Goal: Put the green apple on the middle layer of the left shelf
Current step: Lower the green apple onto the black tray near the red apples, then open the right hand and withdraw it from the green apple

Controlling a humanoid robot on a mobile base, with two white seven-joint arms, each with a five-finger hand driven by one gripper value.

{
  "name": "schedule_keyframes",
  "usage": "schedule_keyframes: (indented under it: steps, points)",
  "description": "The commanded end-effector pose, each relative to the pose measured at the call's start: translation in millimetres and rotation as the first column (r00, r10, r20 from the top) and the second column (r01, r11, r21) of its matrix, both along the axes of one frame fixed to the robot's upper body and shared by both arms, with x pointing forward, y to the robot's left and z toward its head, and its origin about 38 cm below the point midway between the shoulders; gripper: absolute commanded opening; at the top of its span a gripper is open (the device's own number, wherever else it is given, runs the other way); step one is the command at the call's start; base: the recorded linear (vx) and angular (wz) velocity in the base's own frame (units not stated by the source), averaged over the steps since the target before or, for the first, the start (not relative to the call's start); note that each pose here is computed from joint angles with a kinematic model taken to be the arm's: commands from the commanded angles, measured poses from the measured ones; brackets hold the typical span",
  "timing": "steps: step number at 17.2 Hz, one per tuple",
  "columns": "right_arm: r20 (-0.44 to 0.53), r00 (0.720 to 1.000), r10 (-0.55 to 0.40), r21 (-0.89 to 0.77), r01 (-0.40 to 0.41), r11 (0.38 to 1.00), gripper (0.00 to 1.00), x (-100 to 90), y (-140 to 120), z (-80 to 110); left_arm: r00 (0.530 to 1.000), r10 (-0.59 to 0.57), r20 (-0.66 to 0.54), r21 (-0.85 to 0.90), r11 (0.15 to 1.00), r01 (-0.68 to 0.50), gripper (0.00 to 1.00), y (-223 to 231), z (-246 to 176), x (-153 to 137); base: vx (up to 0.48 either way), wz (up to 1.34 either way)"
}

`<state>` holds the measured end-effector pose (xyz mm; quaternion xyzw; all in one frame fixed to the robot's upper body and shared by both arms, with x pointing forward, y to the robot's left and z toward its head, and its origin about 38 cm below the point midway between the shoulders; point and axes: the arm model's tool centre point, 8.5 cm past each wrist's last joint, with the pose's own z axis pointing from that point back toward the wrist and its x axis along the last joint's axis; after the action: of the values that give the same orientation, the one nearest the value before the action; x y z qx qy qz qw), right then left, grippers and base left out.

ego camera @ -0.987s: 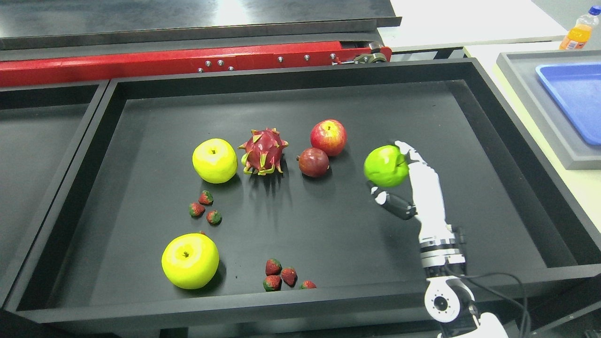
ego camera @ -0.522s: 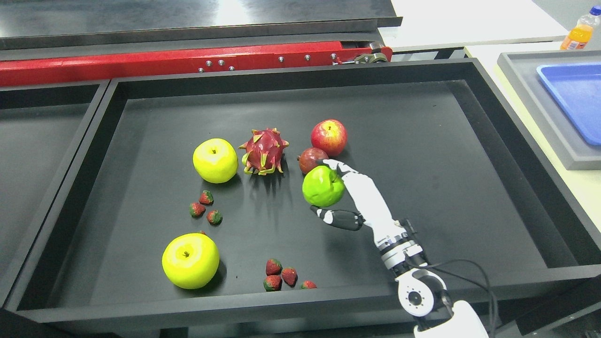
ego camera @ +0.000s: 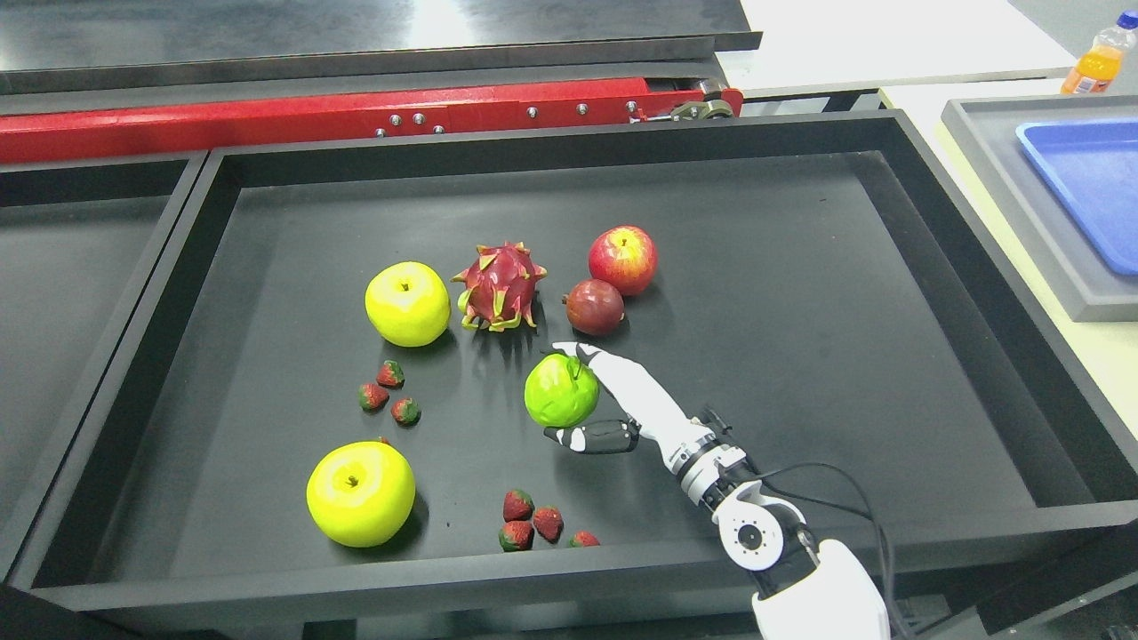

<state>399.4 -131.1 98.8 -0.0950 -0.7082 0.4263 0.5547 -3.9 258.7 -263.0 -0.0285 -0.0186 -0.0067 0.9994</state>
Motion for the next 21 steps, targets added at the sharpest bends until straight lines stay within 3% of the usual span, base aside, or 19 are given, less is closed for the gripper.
schedule_keyframes:
  steps: [1, 2, 3, 6, 9, 11, 16, 21]
  points:
    - [-0.168, 0.977, -0.134, -0.009, 0.134, 0.991, 0.39, 18.6, -37.9, -37.0, 1.0, -0.001, 0.0, 0.018, 1.0, 0.001, 1.0, 11.3, 0.9, 0.1, 0.0, 0.0]
    - [-0.176, 0.972, -0.153, 0.013, 0.158, 0.987, 0.77, 22.0, -44.5, -34.0, 1.0, -0.001, 0.0, 0.018, 1.0, 0.001, 1.0, 11.3, 0.9, 0.1, 0.0, 0.0]
    - [-0.171, 0.972, -0.159, 0.041, 0.169, 0.985, 1.0, 23.1, -49.0, -29.9, 1.0, -0.001, 0.0, 0.018, 1.0, 0.001, 1.0, 11.3, 0.9, 0.1, 0.0, 0.0]
    - [-0.187, 0.964, -0.188, 0.181, 0.221, 0.958, 1.0, 26.9, -68.5, -20.2, 1.0, -0.001, 0.0, 0.018, 1.0, 0.001, 1.0, 11.3, 0.9, 0.1, 0.0, 0.0]
    - [-0.184, 0.968, -0.17, 0.492, 0.241, 0.837, 1.0, 23.8, -92.8, 5.6, 1.0, -0.001, 0.0, 0.018, 1.0, 0.001, 1.0, 11.3, 0.9, 0.1, 0.0, 0.0]
    - [-0.153, 0.97, -0.187, 0.599, 0.241, 0.764, 1.0, 16.6, -109.6, 18.5, 1.0, 0.0, -0.002, 0.018, 1.0, 0.0, 1.0, 11.3, 0.9, -0.4, 0.0, 0.0]
    - [-0.112, 0.978, -0.177, 0.677, 0.205, 0.707, 1.0, -16.8, -114.0, 27.8, 1.0, -0.001, 0.0, 0.018, 1.0, 0.001, 1.0, 11.3, 0.9, 0.1, 0.0, 0.0]
    - [-0.122, 0.978, -0.167, 0.675, 0.205, 0.709, 1.0, -22.4, -110.9, 22.8, 1.0, -0.001, 0.0, 0.018, 1.0, 0.001, 1.0, 11.3, 0.9, 0.1, 0.0, 0.0]
